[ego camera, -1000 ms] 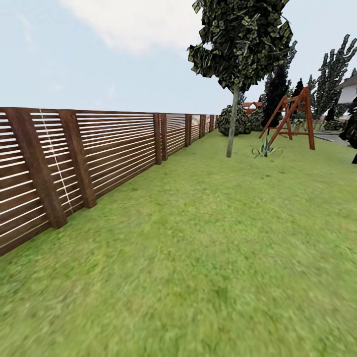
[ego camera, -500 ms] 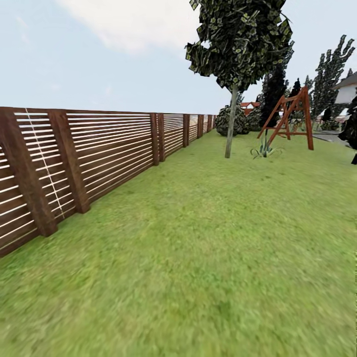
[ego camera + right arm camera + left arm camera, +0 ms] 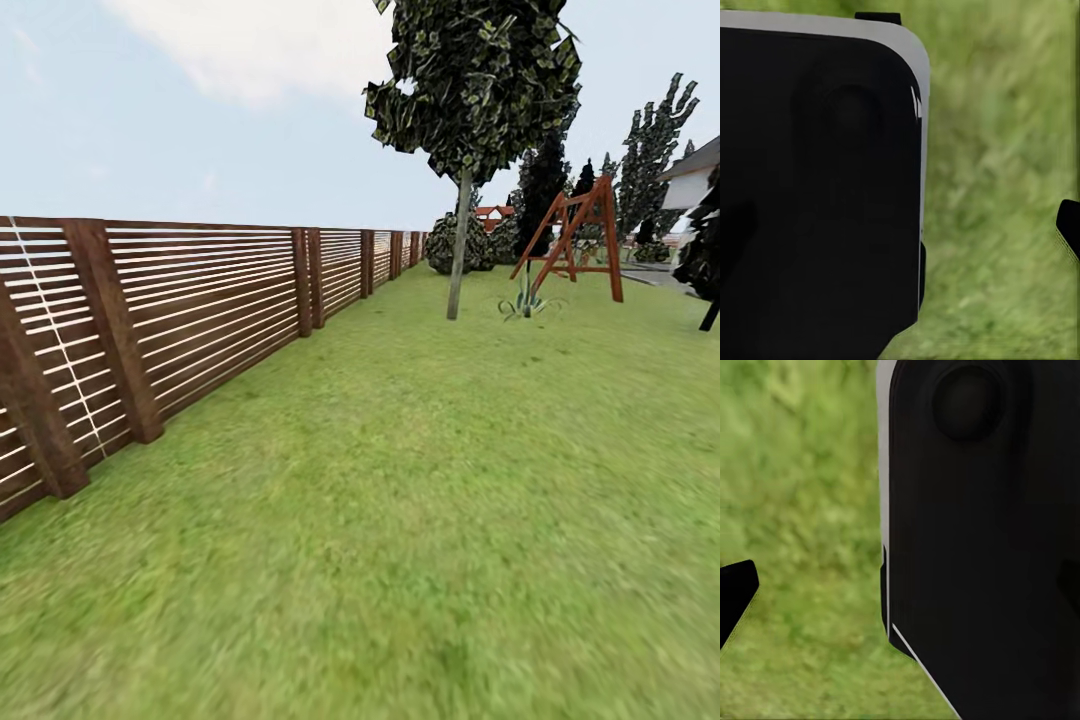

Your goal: Take the three Easter eggs out of the wicker basket on the lawn in the garden, then place them on the lawn next to a single tree (choose any tree) so that all three eggs are next to the same tree and none are left in the basket.

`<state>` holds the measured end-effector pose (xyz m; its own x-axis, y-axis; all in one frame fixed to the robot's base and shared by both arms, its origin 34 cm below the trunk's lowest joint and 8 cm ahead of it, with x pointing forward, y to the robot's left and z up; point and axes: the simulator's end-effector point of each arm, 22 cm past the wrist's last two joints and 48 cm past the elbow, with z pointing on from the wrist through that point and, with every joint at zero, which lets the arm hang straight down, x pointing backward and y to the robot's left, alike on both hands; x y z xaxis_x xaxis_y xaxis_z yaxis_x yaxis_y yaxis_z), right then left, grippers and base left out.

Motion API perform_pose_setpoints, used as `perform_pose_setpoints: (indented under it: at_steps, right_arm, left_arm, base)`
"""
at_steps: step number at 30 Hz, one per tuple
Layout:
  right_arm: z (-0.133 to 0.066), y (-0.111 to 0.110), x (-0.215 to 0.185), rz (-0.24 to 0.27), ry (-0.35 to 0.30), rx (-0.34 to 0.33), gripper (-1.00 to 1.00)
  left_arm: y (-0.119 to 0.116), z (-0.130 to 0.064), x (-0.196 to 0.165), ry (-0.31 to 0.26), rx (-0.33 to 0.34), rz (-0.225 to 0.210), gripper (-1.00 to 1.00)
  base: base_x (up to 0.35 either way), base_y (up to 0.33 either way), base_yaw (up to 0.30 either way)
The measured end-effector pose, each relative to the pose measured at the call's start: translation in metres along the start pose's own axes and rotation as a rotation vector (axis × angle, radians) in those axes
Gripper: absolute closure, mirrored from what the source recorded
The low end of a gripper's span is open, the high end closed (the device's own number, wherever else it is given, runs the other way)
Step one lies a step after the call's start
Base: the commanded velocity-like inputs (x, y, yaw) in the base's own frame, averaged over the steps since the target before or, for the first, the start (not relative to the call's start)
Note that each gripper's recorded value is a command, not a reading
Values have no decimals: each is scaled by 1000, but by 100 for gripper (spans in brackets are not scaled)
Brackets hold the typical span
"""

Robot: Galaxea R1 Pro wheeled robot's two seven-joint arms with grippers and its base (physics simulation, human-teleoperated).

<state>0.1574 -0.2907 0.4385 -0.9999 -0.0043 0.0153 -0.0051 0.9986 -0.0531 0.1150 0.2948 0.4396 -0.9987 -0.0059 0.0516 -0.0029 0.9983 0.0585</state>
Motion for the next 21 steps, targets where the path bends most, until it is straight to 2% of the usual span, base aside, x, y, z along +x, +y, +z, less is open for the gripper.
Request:
perform_pose_setpoints:
  at_steps: [21]
  right_arm:
    - [0, 0, 0, 3, 0, 1, -100]
  left_arm:
    - [1, 0, 0, -1, -1, 0, -100]
  base:
    - [330, 0, 0]
